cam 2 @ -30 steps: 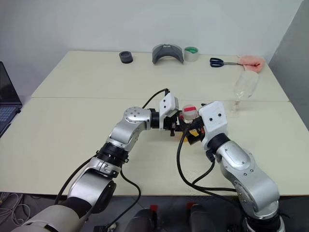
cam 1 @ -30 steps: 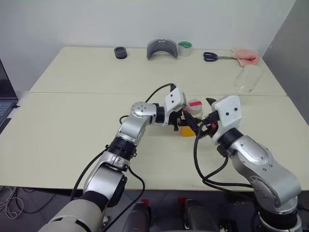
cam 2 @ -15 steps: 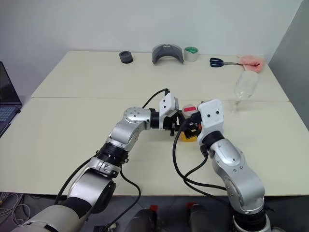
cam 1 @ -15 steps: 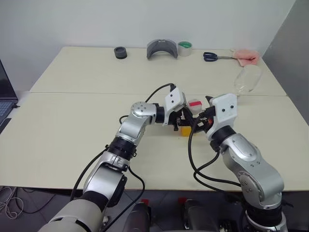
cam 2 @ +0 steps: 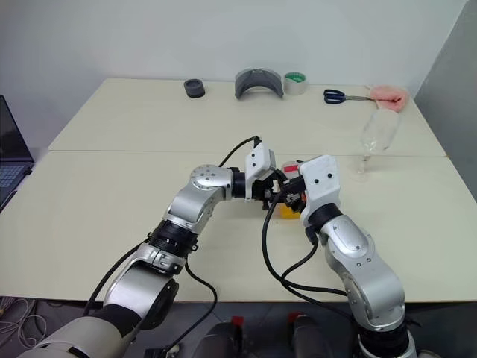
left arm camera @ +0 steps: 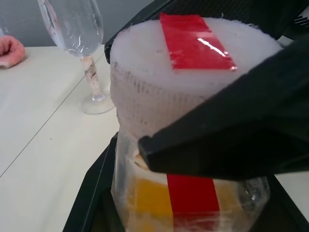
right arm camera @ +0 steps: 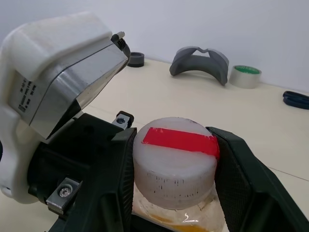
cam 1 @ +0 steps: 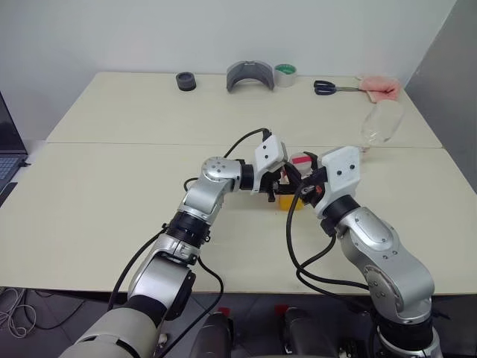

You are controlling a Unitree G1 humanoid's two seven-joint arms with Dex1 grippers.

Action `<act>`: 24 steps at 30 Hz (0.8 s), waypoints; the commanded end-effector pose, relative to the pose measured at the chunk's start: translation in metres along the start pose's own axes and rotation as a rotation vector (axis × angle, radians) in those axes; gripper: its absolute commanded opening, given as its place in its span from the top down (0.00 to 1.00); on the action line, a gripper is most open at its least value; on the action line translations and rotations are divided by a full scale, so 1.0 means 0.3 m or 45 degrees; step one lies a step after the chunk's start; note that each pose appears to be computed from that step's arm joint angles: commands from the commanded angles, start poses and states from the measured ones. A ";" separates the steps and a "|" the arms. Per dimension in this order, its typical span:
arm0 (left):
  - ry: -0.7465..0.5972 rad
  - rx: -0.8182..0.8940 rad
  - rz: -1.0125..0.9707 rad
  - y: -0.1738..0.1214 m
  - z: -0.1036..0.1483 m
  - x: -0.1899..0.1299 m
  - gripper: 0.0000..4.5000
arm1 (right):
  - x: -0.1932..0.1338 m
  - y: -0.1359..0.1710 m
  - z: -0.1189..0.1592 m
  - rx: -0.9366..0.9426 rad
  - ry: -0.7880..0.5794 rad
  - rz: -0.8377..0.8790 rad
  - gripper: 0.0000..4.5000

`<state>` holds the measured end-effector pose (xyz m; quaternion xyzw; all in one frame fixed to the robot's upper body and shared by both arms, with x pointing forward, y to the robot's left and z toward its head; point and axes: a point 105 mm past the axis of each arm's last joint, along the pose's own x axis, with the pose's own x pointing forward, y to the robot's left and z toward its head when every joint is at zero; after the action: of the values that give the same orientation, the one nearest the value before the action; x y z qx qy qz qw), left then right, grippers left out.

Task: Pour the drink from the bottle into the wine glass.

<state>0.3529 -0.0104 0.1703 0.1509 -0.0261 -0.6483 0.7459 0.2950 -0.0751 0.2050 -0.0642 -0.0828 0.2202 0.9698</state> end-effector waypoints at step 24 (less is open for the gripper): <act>-0.012 0.062 -0.217 -0.058 0.060 -0.059 0.58 | -0.073 -0.052 0.106 -0.172 0.002 0.885 0.00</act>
<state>0.3336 0.0047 0.1732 0.1600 -0.0055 -0.7062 0.6897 0.2851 -0.0938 0.2195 -0.1352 -0.0313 0.5469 0.8256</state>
